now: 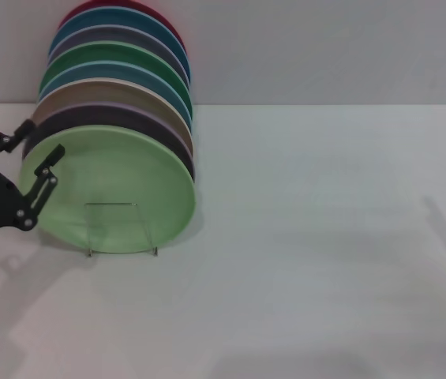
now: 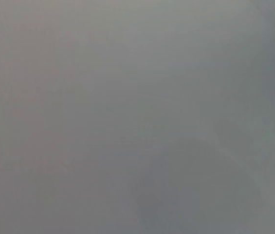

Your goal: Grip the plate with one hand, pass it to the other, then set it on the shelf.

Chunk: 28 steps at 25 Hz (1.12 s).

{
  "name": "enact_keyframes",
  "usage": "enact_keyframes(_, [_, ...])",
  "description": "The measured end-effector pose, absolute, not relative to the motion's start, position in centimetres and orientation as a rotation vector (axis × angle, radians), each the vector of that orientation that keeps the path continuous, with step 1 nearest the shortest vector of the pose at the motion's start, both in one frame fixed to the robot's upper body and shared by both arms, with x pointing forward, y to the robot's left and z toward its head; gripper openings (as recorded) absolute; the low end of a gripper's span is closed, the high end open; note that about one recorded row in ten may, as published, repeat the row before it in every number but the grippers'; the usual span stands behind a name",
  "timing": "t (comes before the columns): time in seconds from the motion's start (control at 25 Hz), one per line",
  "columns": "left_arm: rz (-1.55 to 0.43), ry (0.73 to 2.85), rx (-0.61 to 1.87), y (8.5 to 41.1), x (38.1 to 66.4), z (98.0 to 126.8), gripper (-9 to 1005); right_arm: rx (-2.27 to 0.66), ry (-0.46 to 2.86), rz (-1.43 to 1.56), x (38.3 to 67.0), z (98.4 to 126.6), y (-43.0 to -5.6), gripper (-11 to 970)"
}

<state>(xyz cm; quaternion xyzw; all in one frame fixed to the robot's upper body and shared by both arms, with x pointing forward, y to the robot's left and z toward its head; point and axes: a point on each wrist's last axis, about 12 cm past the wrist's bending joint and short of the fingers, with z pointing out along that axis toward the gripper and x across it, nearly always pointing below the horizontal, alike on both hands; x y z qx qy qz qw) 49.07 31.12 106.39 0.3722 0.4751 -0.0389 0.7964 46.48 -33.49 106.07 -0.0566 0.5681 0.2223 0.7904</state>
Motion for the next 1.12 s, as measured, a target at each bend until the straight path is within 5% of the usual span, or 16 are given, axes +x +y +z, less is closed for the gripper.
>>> enact_keyframes(0.36, [0.186,1.003,0.361,32.6,47.4,106.6,425,-0.126,1.202,0.396,46.0,106.0,-33.9,683])
enact_keyframes(0.48, [0.282,1.027,0.19,34.2,46.7,106.4,538,-0.107,1.188,0.318,45.8,105.7,-34.1,684])
enact_keyframes(0.8, [0.225,1.119,0.003,36.3,45.1,105.2,788,-0.106,1.246,0.237,46.8,104.8,-33.9,689])
enact_keyframes(1.12, [0.199,1.202,-0.048,36.6,44.8,104.1,784,-0.071,1.281,0.226,47.5,104.5,-33.9,826])
